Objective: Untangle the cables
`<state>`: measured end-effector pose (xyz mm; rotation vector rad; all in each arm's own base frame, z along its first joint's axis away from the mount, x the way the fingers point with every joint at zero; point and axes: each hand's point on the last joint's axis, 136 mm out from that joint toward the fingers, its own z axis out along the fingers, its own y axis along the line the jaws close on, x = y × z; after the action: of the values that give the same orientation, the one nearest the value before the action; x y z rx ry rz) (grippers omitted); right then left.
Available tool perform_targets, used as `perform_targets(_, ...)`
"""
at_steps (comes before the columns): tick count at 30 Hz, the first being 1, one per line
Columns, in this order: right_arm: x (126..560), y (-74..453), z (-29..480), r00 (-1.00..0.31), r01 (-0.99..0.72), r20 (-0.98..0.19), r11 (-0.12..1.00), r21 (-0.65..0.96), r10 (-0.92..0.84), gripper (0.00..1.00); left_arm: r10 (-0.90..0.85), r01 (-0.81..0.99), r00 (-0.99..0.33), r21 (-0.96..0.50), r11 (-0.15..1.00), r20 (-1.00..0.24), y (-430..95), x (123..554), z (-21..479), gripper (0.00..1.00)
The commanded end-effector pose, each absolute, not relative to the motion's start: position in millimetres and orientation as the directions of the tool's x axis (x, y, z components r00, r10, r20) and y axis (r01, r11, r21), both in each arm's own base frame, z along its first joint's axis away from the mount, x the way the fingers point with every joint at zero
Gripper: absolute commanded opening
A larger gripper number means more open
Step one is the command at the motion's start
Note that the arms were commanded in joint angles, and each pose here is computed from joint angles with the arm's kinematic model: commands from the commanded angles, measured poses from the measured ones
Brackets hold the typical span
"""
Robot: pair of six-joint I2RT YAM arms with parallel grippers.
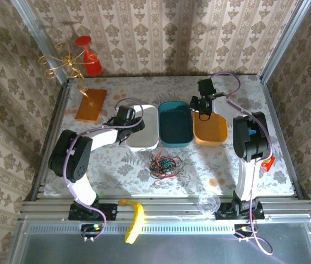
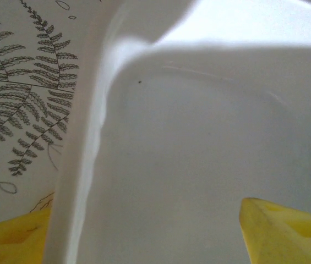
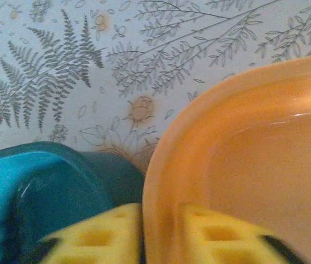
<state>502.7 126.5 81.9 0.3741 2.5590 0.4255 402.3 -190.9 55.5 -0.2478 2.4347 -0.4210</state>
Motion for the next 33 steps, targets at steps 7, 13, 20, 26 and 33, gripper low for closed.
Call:
perform_targets(7,479,131,145,-0.767,0.119,-0.577,0.946,0.302,0.28,0.5,-0.356,-0.102,-0.731,-0.423,0.9,-0.582,-210,438,72,0.76)
perform_targets(13,442,125,197,-0.682,0.093,-0.686,0.961,0.262,0.253,0.52,-0.3,-0.061,-0.701,-0.364,0.929,-0.647,-209,455,111,0.98)
perform_targets(20,379,173,218,-0.706,-0.157,-0.706,0.96,0.232,0.056,0.55,-0.28,-0.042,-0.556,-0.31,0.95,-0.783,-184,442,189,1.0)
perform_targets(26,272,234,164,-0.781,-0.477,-0.552,0.849,0.227,-0.291,0.54,-0.03,0.237,-0.576,-0.203,0.95,-0.817,-210,380,203,1.0)
perform_targets(33,219,229,99,-0.829,-0.512,-0.365,0.838,0.19,-0.424,0.44,0.408,0.659,-0.651,-0.21,0.722,-0.64,-265,257,143,1.0)
